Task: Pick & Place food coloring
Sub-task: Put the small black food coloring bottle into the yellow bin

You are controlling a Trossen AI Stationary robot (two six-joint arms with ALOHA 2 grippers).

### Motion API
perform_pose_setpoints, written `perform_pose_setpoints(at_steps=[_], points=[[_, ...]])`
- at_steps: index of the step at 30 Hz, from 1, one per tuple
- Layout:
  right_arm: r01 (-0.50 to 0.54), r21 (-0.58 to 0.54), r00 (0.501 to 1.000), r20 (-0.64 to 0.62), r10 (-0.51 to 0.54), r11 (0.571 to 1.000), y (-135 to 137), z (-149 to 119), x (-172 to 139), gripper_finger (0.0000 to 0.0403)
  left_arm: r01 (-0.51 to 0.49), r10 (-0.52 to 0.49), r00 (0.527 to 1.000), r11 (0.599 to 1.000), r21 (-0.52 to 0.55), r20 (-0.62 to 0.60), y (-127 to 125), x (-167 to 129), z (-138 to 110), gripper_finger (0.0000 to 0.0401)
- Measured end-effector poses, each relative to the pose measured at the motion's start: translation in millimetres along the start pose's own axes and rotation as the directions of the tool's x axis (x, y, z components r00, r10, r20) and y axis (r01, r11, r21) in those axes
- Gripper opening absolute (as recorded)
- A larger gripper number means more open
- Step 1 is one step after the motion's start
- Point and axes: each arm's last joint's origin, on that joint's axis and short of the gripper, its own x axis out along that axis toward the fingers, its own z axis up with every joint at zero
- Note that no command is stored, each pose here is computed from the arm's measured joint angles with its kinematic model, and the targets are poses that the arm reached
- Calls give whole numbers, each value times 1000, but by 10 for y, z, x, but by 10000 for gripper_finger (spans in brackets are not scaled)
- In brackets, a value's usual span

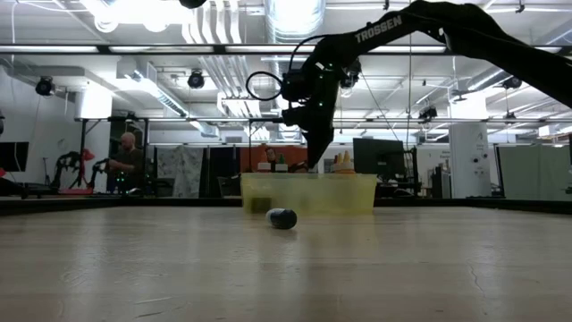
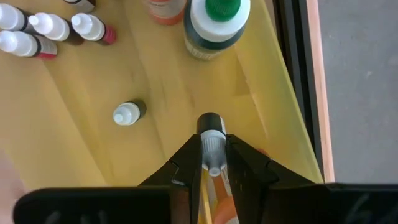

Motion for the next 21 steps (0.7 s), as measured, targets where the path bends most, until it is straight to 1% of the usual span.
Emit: perform_pose_setpoints(at_steps=[6, 13, 21], points=[[-3, 16, 1000, 15, 3, 1000, -7, 17, 51, 56, 0, 0, 1000, 1000, -1, 0, 0, 1, 1, 152], [-25, 51, 999, -39, 27, 998, -10, 15, 330, 56, 0, 0, 1000, 1000, -13, 1, 0, 1, 1, 152], [-29, 51, 998, -54, 32, 998, -14, 12, 415, 56, 1, -1, 1000, 1000, -14, 1, -1, -1, 1, 152]])
